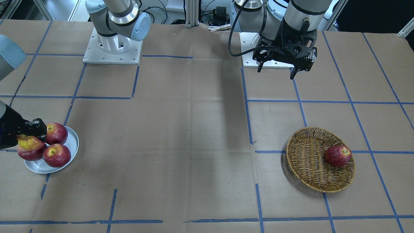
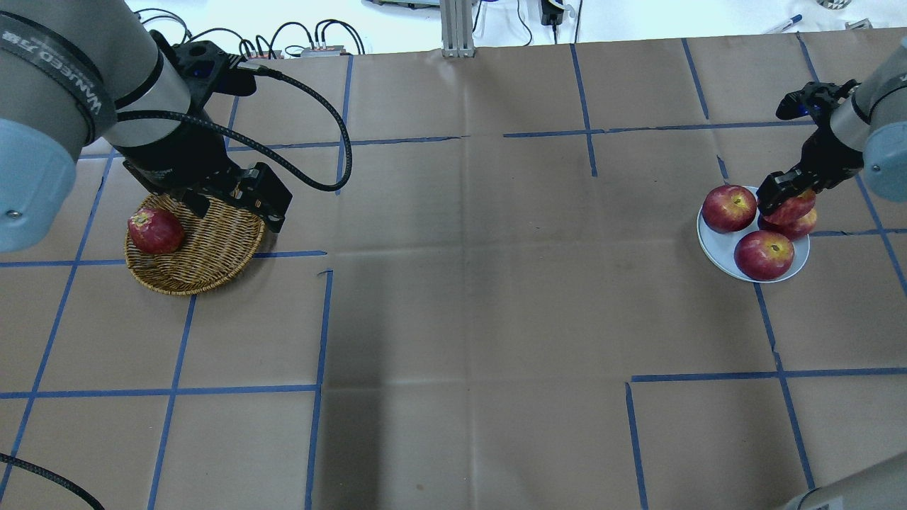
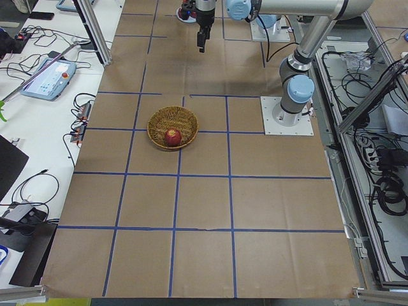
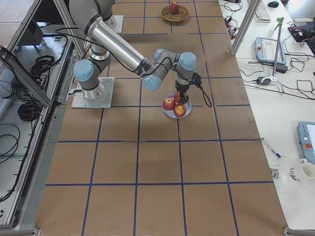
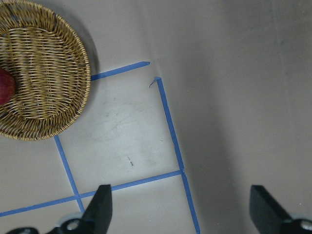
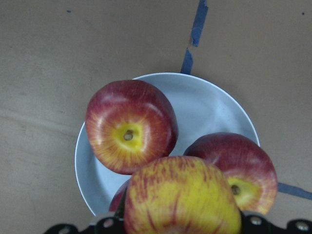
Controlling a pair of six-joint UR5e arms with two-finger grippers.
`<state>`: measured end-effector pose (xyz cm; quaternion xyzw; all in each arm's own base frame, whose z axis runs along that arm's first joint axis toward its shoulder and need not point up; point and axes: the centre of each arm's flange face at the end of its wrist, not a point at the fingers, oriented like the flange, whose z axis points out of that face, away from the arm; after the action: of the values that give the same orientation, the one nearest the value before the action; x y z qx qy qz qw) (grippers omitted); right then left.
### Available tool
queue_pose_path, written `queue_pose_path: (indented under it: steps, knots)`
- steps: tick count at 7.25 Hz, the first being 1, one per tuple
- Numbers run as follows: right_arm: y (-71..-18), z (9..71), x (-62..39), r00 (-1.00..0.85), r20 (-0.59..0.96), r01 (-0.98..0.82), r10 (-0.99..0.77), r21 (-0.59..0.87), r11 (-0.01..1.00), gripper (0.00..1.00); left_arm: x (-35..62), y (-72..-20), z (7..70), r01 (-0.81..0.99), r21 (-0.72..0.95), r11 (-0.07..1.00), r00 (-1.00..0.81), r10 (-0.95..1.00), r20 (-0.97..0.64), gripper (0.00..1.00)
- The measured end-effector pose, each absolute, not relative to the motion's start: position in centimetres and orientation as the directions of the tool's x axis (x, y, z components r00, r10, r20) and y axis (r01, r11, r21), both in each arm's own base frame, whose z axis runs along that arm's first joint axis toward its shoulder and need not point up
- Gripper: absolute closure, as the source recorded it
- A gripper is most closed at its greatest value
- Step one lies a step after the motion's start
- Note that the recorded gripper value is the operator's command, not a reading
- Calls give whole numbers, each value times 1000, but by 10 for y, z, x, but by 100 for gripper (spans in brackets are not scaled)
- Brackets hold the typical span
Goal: Transfer apple from basket to plate
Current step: 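Lower the apple onto the white plate and open the right gripper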
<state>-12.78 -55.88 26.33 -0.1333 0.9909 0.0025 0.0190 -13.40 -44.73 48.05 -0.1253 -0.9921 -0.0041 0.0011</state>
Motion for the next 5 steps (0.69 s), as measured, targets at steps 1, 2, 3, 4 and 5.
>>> queue_pose_path:
  steps: [1, 2, 3, 4, 5]
  knots:
    - [-557, 257, -127, -964, -45, -263, -263, 8, 965, 5, -134, -448, 480, 248, 9, 969, -969, 248, 4, 1]
    - [-556, 255, -126, -964, -46, -263, -262, 10, 965, 0, -134, -448, 479, 247, 10, 969, -969, 247, 4, 1]
    - [-556, 256, -127, -964, -44, -263, -262, 10, 965, 0, -134, -449, 479, 247, 11, 969, -969, 247, 4, 1]
    - [-556, 260, -127, -964, -35, -263, -262, 6, 965, 0, -134, -449, 479, 246, 12, 969, -969, 246, 4, 1]
    - [-559, 270, -127, -964, -21, -266, -266, -7, 964, 0, -134, -450, 478, 246, 13, 969, -969, 246, 4, 1]
